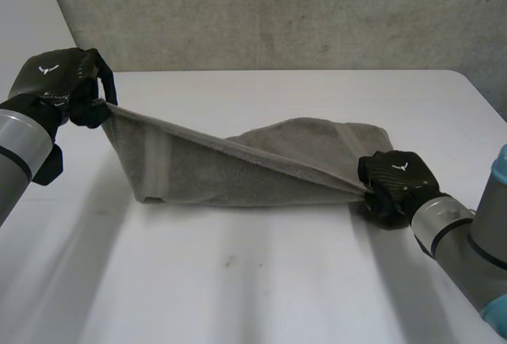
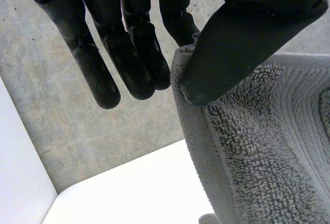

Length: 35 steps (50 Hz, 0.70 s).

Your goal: Fold the towel.

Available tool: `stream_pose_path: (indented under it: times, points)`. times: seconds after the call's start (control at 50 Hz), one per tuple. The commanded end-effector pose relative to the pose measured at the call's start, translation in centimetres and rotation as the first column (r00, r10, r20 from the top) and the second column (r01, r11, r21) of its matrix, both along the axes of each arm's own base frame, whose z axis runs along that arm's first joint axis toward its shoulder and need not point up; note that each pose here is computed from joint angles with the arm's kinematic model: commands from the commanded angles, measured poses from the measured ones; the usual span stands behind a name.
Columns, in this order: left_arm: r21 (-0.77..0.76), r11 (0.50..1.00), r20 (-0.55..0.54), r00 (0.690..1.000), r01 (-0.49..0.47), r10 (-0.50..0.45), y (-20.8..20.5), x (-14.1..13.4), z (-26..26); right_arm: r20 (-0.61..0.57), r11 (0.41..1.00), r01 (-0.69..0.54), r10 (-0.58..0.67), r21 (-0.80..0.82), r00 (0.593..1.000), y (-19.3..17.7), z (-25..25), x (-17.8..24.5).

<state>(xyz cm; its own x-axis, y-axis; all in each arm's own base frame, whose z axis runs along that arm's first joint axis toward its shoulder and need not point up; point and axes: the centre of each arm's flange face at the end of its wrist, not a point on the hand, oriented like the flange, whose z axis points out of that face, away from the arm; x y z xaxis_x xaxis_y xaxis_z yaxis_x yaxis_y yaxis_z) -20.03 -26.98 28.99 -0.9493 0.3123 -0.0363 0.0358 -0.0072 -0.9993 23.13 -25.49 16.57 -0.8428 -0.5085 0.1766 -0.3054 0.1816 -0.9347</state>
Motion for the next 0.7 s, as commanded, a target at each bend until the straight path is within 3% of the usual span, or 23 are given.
stream_pose_path:
  times: [0.02, 0.14, 0.4, 0.52, 0.58, 0.62, 0.7]
  points:
    - [0.010, 1.000, -0.026, 1.000, 0.001, -0.001, 0.3, 0.1, 0.0, -0.007, 0.998, -0.064, 0.064, 0.013, 0.998, 0.3, -0.1, 0.0]
    - [0.005, 1.000, -0.029, 1.000, 0.004, -0.004, 0.8, 0.2, 0.2, -0.054, 0.997, -0.067, 0.065, -0.025, 0.996, -0.1, 1.3, -0.6]
    - [0.005, 1.000, -0.044, 0.999, 0.017, -0.017, 4.3, 0.7, 1.6, -0.127, 0.983, -0.103, 0.083, -0.154, 0.988, 3.5, 13.1, -1.4]
    - [0.046, 0.999, -0.032, 0.999, 0.024, -0.023, 4.7, 0.6, 0.6, -0.219, 0.989, -0.144, 0.136, -0.024, 0.966, 4.5, 12.8, -1.6]
    - [0.073, 0.997, -0.022, 1.000, 0.022, -0.021, 4.5, 0.6, -0.3, -0.296, 0.982, -0.171, 0.186, 0.076, 0.937, 4.2, 11.1, -1.4]
    - [0.142, 0.990, -0.005, 1.000, 0.025, -0.025, 3.2, 0.2, -2.3, -0.351, 0.971, -0.187, 0.228, 0.147, 0.908, 3.0, 9.1, -1.0]
    - [0.193, 0.981, 0.004, 0.999, 0.034, -0.035, 1.5, -0.5, -3.9, -0.374, 0.968, -0.174, 0.231, 0.182, 0.898, 1.1, 7.5, -0.5]
